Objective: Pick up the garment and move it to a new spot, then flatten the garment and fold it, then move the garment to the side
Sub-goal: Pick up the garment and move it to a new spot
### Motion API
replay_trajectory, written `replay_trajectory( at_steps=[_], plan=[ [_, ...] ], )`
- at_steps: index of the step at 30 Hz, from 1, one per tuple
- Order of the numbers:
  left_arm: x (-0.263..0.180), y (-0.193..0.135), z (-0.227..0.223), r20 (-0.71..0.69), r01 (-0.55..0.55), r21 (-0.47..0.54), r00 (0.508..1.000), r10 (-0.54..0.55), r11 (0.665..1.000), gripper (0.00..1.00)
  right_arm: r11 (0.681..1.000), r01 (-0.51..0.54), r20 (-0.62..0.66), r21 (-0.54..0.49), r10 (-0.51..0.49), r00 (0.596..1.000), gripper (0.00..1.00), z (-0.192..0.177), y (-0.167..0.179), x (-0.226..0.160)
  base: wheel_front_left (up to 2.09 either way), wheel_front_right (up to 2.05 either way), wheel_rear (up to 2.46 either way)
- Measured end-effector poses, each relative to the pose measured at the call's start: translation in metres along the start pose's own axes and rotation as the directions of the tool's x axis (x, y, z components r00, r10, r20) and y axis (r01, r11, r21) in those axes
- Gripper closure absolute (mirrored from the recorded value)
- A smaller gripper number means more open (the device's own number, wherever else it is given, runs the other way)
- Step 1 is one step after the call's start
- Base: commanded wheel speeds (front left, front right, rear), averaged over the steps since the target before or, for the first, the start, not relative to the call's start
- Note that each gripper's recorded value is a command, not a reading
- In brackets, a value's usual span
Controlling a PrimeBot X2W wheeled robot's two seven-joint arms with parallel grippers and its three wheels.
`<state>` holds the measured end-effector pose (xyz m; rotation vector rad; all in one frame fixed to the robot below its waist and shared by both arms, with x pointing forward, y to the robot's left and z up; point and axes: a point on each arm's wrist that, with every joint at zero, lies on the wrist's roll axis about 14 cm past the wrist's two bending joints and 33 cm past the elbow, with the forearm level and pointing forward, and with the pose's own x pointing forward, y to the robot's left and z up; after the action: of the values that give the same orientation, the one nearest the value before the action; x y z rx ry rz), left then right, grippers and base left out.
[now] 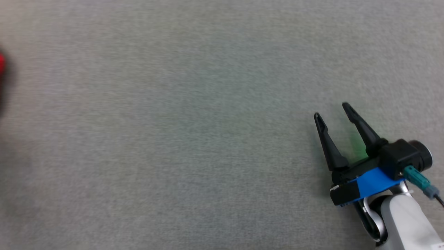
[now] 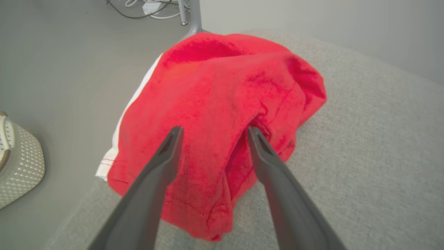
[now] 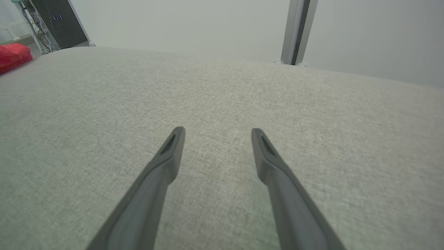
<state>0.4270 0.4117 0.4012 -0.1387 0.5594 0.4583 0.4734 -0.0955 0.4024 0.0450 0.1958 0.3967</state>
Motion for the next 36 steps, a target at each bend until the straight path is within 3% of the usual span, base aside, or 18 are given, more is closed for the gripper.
replay_trajectory(
  at_steps=[6, 7, 8, 9, 13, 18, 21, 25, 28, 31, 33, 36],
  plan=[
    [0.017, 0.001, -0.056, -0.227, -0.075, -0.062, 0.972, 0.059, 0.995, 0.0, 0.996, 0.09, 0.004, -0.011, -0.09, 0.996, 0.0, -0.001, -0.03, -0.014, 0.0, 0.0, 0.0],
    [0.017, 0.0, -0.058, -0.246, -0.079, -0.073, 0.968, 0.058, 0.994, 0.41, 0.995, 0.1, 0.005, -0.011, -0.1, 0.995, 0.0, 0.0, -0.033, -0.016, 0.0, 0.0, 0.0],
    [0.017, -0.001, -0.059, -0.256, -0.079, -0.071, 0.965, 0.059, 0.994, 0.95, 0.994, 0.11, 0.006, -0.01, -0.11, 0.994, 0.0, 0.001, -0.036, -0.019, 0.0, 0.0, 0.0],
    [0.016, -0.001, -0.058, -0.259, -0.078, -0.067, 0.964, 0.058, 0.995, 1.0, 0.993, 0.119, 0.006, -0.01, -0.119, 0.993, 0.0, 0.002, -0.037, -0.022, 0.0, 0.0, 0.0],
    [0.007, -0.004, -0.025, -0.156, -0.033, -0.042, 0.987, 0.026, 0.999, 1.0, 0.991, 0.132, 0.039, -0.002, -0.132, 0.991, 0.0, 0.015, -0.035, -0.029, 0.0, 0.0, 0.0],
    [-0.023, -0.011, 0.069, 0.115, 0.051, 0.033, 0.992, -0.054, 0.998, 1.0, 0.993, 0.117, 0.113, 0.004, -0.116, 0.987, 0.0, 0.044, -0.022, -0.038, 0.0, 0.0, 0.0],
    [-0.055, -0.023, 0.127, 0.269, 0.103, 0.1, 0.955, -0.127, 0.99, 1.0, 0.995, 0.101, 0.153, 0.01, -0.102, 0.983, 0.0, 0.061, -0.01, -0.045, 0.0, 0.0, 0.0],
    [-0.107, -0.058, 0.191, 0.425, 0.2, 0.201, 0.864, -0.269, 0.959, 1.0, 0.995, 0.099, 0.201, 0.023, -0.102, 0.974, 0.0, 0.079, 0.0, -0.061, 0.0, 0.0, 0.0],
    [-0.143, -0.097, 0.217, 0.477, 0.289, 0.274, 0.788, -0.39, 0.917, 1.0, 0.993, 0.115, 0.232, 0.029, -0.118, 0.966, 0.0, 0.089, 0.0, -0.073, 0.0, 0.0, 0.0],
    [-0.176, -0.144, 0.229, 0.49, 0.385, 0.351, 0.702, -0.518, 0.854, 1.0, 0.99, 0.135, 0.239, 0.045, -0.142, 0.961, 0.0, 0.091, -0.002, -0.086, 0.0, 0.0, 0.0],
    [-0.195, -0.178, 0.231, 0.482, 0.457, 0.395, 0.636, -0.603, 0.797, 1.0, 0.987, 0.153, 0.249, 0.054, -0.162, 0.955, 0.0, 0.094, -0.005, -0.093, 0.0, 0.0, 0.0],
    [-0.217, -0.233, 0.214, 0.414, 0.589, 0.437, 0.54, -0.733, 0.68, 1.0, 0.98, 0.189, 0.249, 0.067, -0.2, 0.948, 0.0, 0.093, -0.014, -0.105, 0.0, 0.0, 0.0]
  ],
)
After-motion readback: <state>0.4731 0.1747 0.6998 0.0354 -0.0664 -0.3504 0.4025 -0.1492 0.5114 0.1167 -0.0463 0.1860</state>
